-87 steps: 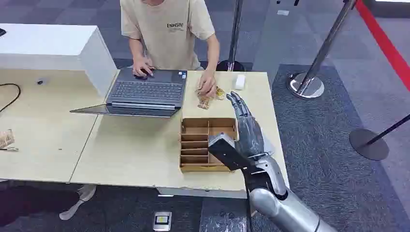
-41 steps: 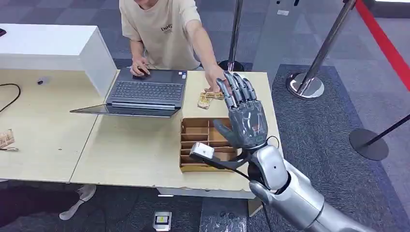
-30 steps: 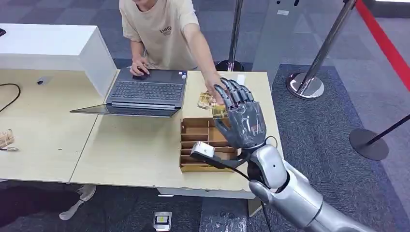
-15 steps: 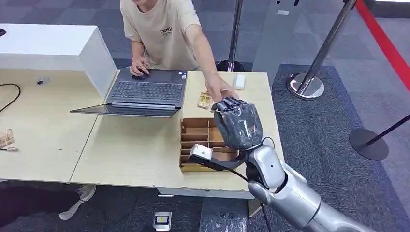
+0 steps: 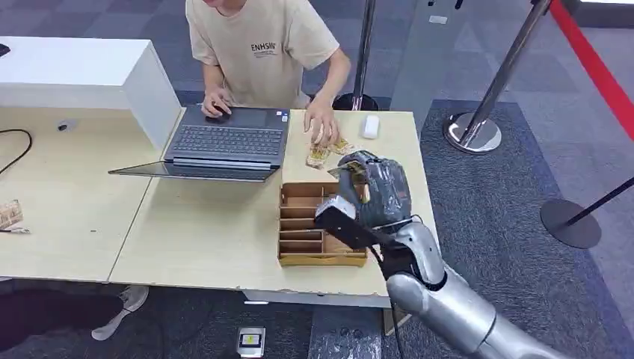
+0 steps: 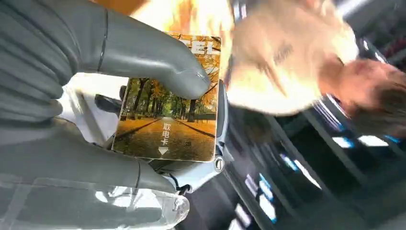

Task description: Pass the card to the sensor for recognition and then transmit it.

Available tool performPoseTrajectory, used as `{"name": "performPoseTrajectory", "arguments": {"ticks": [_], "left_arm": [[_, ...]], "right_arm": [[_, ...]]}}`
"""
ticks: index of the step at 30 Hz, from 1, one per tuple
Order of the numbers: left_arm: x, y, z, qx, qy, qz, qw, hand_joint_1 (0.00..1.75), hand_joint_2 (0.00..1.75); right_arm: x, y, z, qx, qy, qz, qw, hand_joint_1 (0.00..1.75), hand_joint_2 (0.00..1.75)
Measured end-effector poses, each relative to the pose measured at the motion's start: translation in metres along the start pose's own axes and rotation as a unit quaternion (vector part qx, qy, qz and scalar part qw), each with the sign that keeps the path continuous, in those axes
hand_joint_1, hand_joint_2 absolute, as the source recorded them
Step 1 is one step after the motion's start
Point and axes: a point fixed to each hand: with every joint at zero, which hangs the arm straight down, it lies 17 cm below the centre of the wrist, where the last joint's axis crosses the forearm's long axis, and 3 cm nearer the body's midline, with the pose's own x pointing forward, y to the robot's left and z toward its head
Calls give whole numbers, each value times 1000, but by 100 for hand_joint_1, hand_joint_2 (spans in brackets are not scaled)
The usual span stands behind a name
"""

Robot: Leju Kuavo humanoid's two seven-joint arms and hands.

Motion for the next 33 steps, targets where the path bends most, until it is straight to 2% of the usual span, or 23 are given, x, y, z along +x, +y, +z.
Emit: {"name": "performPoseTrajectory", "arguments": {"ticks": [5, 10, 13, 19, 26, 33], "left_arm": [[-4, -3, 1, -2, 2, -1, 1000, 0, 175], [-4, -3, 1, -2, 2, -1, 1000, 0, 175], [-5, -3, 1, -1, 3, 0, 1000, 0, 175], [-8, -5, 2, -1, 7, 3, 1000, 0, 175], [-17, -6, 2, -3, 16, 3, 1000, 0, 175], [-21, -6, 3, -5, 24, 4, 1000, 0, 175]], "right_arm": [[-60, 26, 17, 42, 79, -72, 993, 175, 175], [-102, 42, 36, 63, 126, -65, 988, 175, 175], [-129, 52, 50, 76, 174, -72, 979, 175, 175], [-181, 76, 93, 99, 243, -87, 961, 175, 175], [-218, 102, 146, 138, 311, -74, 938, 175, 175], [-235, 113, 175, 157, 345, -63, 923, 175, 175]]}}
